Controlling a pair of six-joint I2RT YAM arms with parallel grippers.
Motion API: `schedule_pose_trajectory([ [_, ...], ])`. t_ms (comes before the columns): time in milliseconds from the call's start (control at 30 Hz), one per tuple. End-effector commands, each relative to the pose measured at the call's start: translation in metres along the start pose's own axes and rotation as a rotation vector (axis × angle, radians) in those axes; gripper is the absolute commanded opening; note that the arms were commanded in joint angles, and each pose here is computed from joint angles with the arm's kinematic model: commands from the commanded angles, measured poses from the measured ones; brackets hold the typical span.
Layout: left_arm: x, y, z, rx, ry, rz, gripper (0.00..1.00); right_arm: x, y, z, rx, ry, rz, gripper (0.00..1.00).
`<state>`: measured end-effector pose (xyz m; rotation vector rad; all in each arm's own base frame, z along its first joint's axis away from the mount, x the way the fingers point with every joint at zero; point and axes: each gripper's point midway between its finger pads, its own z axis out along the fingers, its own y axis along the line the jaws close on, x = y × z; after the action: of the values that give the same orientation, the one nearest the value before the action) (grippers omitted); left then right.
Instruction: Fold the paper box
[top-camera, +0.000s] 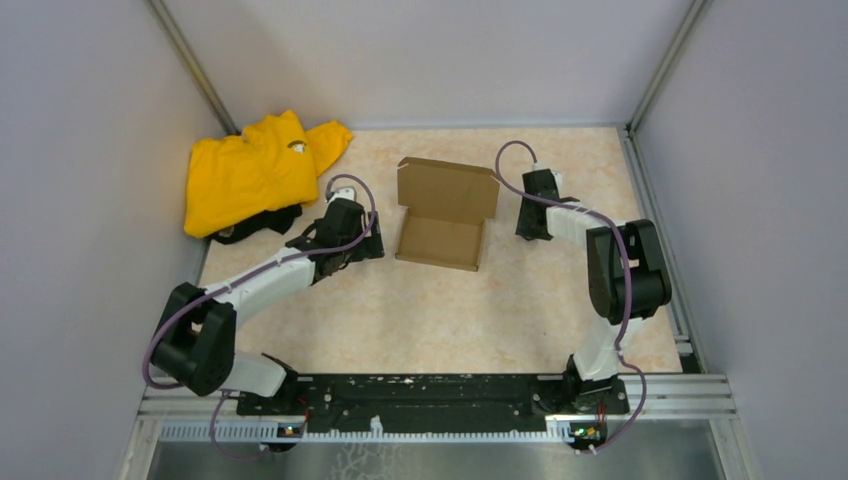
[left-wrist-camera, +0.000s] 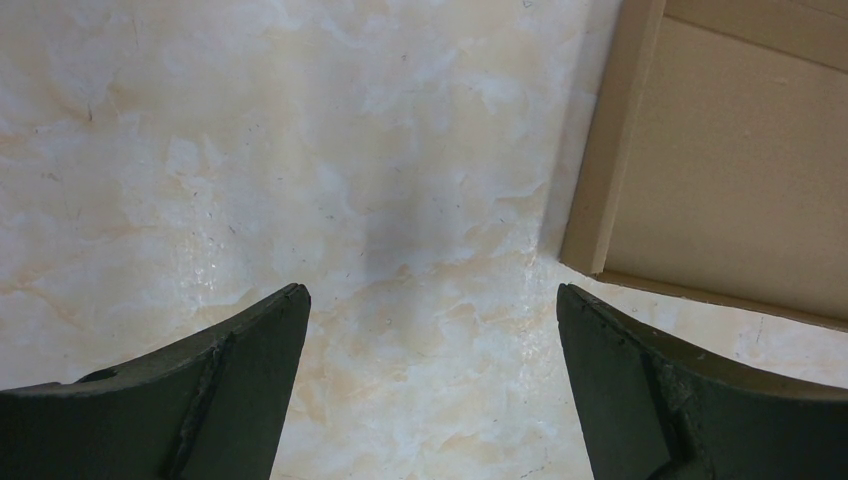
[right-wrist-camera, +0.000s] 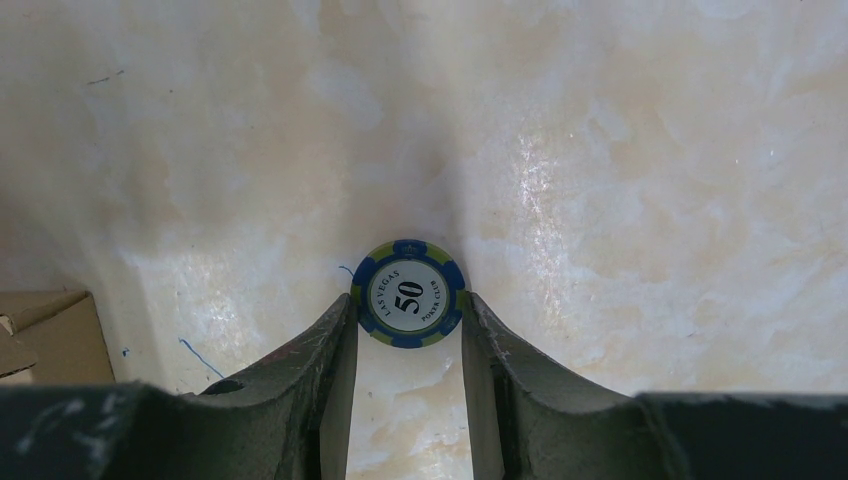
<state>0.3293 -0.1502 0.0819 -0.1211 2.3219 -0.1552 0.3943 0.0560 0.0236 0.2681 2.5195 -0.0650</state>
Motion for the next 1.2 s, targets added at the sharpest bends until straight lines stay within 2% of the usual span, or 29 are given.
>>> schedule_pose_trajectory([
  [0, -0.014, -0.007, 0.001, 0.025, -0.030, -0.004, 0.99, 0.002, 0.001, 0.004, -0.010, 0.020, -0.007, 0.32],
  [767, -0.009, -0.007, -0.003, 0.041, -0.025, -0.023, 0.99, 0.028, 0.020, -0.017, -0.025, 0.012, -0.041, 0.30],
  [1033, -0.008, -0.008, -0.003, 0.043, -0.020, -0.024, 0.99, 0.025, 0.023, -0.023, -0.028, -0.001, -0.042, 0.30],
  [1067, -0.008, -0.008, -0.002, 0.043, -0.020, -0.025, 0.99, 0.024, 0.023, -0.023, -0.027, -0.003, -0.042, 0.32],
  [1167, -0.008, -0.008, -0.002, 0.040, -0.021, -0.025, 0.99, 0.017, 0.024, -0.024, -0.027, -0.017, -0.046, 0.47],
])
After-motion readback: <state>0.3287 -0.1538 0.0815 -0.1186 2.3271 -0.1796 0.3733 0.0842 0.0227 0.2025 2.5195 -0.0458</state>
